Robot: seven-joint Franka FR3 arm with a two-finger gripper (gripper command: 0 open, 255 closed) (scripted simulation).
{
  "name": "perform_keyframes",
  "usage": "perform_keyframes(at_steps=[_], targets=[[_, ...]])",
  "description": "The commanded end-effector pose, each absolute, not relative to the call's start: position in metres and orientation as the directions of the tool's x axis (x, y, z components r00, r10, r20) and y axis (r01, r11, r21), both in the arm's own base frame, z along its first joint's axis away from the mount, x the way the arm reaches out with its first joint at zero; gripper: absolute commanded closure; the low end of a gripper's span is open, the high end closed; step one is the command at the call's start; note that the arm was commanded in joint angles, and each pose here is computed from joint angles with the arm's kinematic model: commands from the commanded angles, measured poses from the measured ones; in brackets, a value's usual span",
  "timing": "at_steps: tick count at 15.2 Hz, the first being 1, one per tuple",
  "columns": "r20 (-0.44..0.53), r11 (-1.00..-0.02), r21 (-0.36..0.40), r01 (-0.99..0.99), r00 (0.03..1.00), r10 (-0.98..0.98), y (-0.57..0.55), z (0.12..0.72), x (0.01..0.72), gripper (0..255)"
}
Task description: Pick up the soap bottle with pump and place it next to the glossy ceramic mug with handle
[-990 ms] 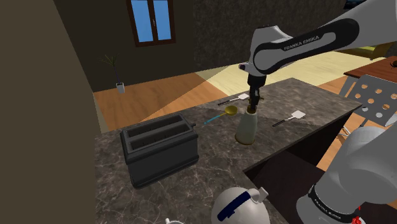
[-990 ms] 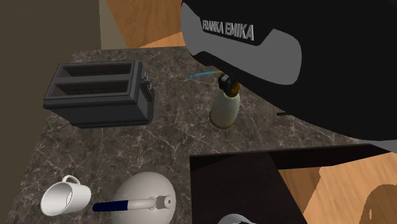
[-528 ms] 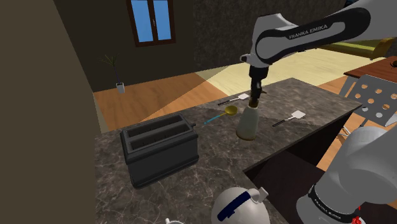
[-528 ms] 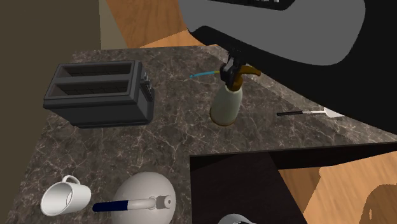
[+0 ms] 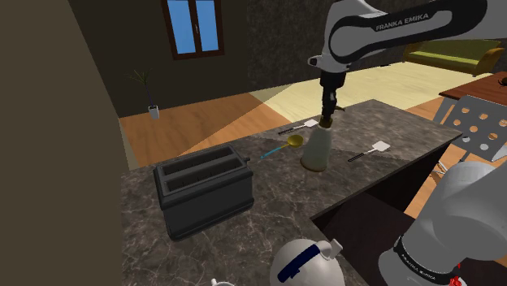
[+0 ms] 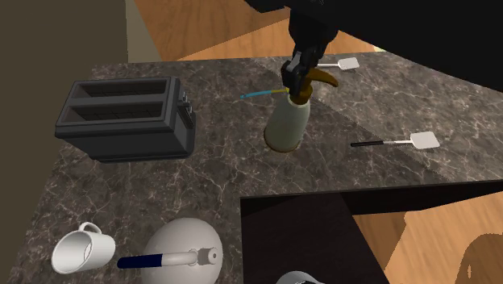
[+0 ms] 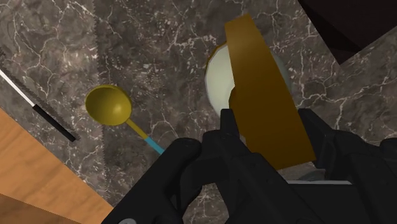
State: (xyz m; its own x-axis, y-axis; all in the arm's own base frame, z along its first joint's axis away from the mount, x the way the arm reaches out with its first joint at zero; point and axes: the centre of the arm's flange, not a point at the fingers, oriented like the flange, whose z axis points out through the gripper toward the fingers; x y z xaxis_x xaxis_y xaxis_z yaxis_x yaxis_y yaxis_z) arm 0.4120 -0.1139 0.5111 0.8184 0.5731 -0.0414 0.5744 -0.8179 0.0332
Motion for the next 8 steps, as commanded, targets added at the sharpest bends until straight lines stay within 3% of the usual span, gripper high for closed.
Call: perform_keyframes(at_steps=[1, 8], targets=[[-0.041, -0.818, 0.033, 0.574, 0.818, 0.573, -0.114, 0.523, 0.411, 255], [-0.041, -0.818, 0.033, 0.574, 0.818, 0.573, -0.114, 0.560, 0.411, 255]])
